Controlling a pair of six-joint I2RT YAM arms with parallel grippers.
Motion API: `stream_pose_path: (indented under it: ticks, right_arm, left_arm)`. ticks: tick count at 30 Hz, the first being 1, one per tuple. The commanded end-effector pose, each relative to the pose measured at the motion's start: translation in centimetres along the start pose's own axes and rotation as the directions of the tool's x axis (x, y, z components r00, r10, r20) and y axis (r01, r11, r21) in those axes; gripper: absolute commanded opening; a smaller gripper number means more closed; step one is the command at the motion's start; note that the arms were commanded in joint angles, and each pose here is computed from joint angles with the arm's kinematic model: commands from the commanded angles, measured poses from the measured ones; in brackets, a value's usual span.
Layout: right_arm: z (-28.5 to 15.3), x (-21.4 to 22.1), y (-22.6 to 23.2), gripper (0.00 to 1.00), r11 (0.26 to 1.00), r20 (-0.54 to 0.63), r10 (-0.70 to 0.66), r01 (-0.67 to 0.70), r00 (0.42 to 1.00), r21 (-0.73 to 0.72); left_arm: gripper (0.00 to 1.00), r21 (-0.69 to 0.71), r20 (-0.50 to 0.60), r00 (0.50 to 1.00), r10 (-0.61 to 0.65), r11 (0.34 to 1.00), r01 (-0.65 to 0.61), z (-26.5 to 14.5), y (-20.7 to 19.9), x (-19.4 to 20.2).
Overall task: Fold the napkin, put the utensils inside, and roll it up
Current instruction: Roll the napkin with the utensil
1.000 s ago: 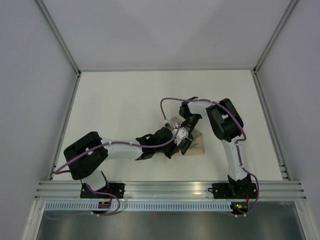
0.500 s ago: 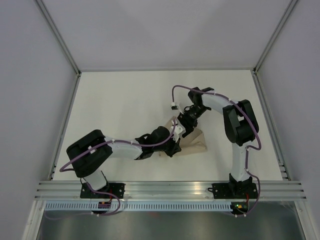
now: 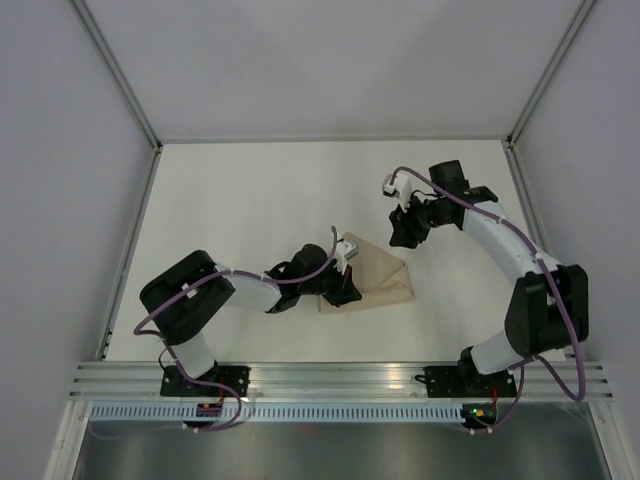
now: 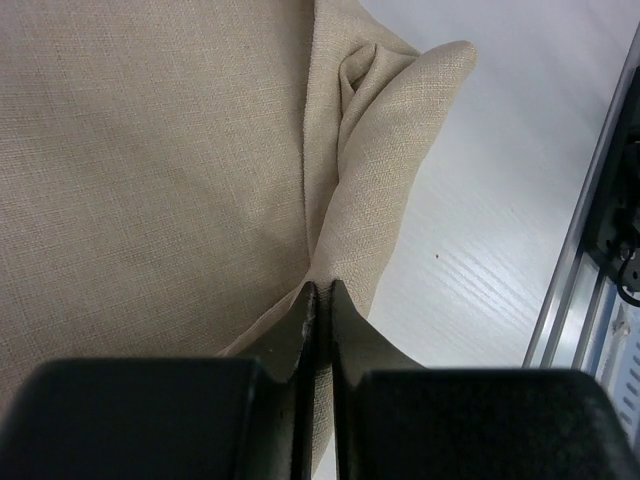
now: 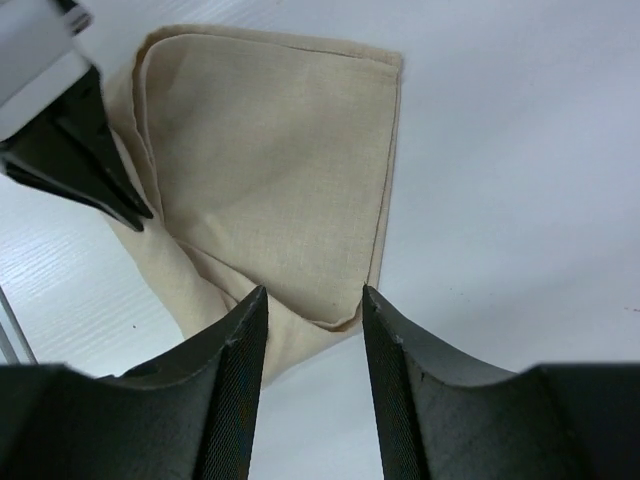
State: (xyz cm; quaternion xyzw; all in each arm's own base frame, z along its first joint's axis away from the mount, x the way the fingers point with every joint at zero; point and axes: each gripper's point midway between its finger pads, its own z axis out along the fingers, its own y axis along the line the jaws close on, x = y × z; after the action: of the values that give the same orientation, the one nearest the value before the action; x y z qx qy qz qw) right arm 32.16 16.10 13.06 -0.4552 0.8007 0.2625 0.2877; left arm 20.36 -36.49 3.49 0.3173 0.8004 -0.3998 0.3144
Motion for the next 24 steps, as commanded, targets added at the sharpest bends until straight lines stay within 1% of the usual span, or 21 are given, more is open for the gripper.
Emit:
stream_pose_path:
  ticks: [1, 2, 4, 5, 6, 7, 9, 10, 14, 18, 19, 21, 22, 24]
  right_arm:
    - [-1.4, -1.0, 0.2, 0.49, 0.980, 0.045, -0.170, 0.164, 0.985, 0.110]
    - [-0.8, 0.0, 0.9, 0.49, 0.973, 0.030, -0.210, 0.206, 0.977, 0.103]
    - [-1.3, 0.6, 1.6, 0.47, 0.949, 0.000, -0.281, 0.278, 0.960, 0.149]
    - [-0.6, 1.3, 3.2, 0.47, 0.925, -0.010, -0.355, 0.353, 0.935, 0.141]
    - [-0.5, 1.9, 3.6, 0.47, 0.905, -0.038, -0.392, 0.393, 0.919, 0.162]
    - [0.8, 3.4, 5.0, 0.47, 0.886, -0.055, -0.438, 0.441, 0.897, 0.142]
    - [0.5, 3.5, 6.1, 0.48, 0.837, -0.057, -0.512, 0.513, 0.857, 0.189]
    - [1.0, 3.1, 7.3, 0.48, 0.812, -0.035, -0.557, 0.553, 0.830, 0.184]
    - [1.8, 4.8, 9.1, 0.49, 0.779, -0.034, -0.601, 0.595, 0.798, 0.196]
    - [3.0, 6.0, 10.6, 0.50, 0.754, -0.044, -0.637, 0.634, 0.770, 0.170]
    - [3.8, 6.6, 11.4, 0.50, 0.736, -0.047, -0.661, 0.660, 0.749, 0.154]
    - [4.2, 7.2, 11.5, 0.49, 0.705, -0.078, -0.686, 0.687, 0.724, 0.178]
    - [4.8, 7.7, 12.2, 0.49, 0.685, -0.071, -0.709, 0.709, 0.702, 0.169]
    - [5.2, 8.0, 12.4, 0.49, 0.674, -0.075, -0.719, 0.719, 0.691, 0.169]
  left_arm:
    - [0.02, -0.095, -0.252, 0.953, -0.167, 0.985, 0.147, -1.4, 2.7, 8.7]
    - [0.02, -0.106, -0.255, 0.948, -0.188, 0.980, 0.166, -1.4, 3.1, 8.8]
    - [0.02, -0.111, -0.270, 0.939, -0.214, 0.975, 0.190, -1.3, 3.3, 9.2]
    - [0.02, -0.118, -0.270, 0.935, -0.232, 0.971, 0.207, -1.4, 3.6, 9.3]
    - [0.02, -0.118, -0.273, 0.932, -0.238, 0.970, 0.213, -1.3, 3.6, 9.3]
    - [0.02, -0.125, -0.280, 0.926, -0.253, 0.966, 0.227, -1.3, 3.7, 9.6]
    - [0.02, -0.126, -0.290, 0.919, -0.267, 0.963, 0.240, -1.3, 3.8, 9.9]
    - [0.02, -0.127, -0.293, 0.916, -0.273, 0.961, 0.245, -1.2, 3.8, 9.9]
    - [0.02, -0.139, -0.330, 0.893, -0.307, 0.951, 0.275, -1.0, 4.0, 10.9]
    - [0.02, -0.137, -0.351, 0.873, -0.338, 0.941, 0.310, -1.1, 4.0, 11.4]
    - [0.02, -0.139, -0.352, 0.867, -0.352, 0.936, 0.323, -1.1, 4.1, 11.5]
    - [0.02, -0.136, -0.364, 0.858, -0.362, 0.932, 0.336, -1.2, 3.9, 11.8]
    - [0.02, -0.138, -0.367, 0.856, -0.365, 0.931, 0.339, -1.3, 4.0, 11.9]
    - [0.02, -0.143, -0.374, 0.849, -0.373, 0.928, 0.344, -1.4, 4.0, 12.2]
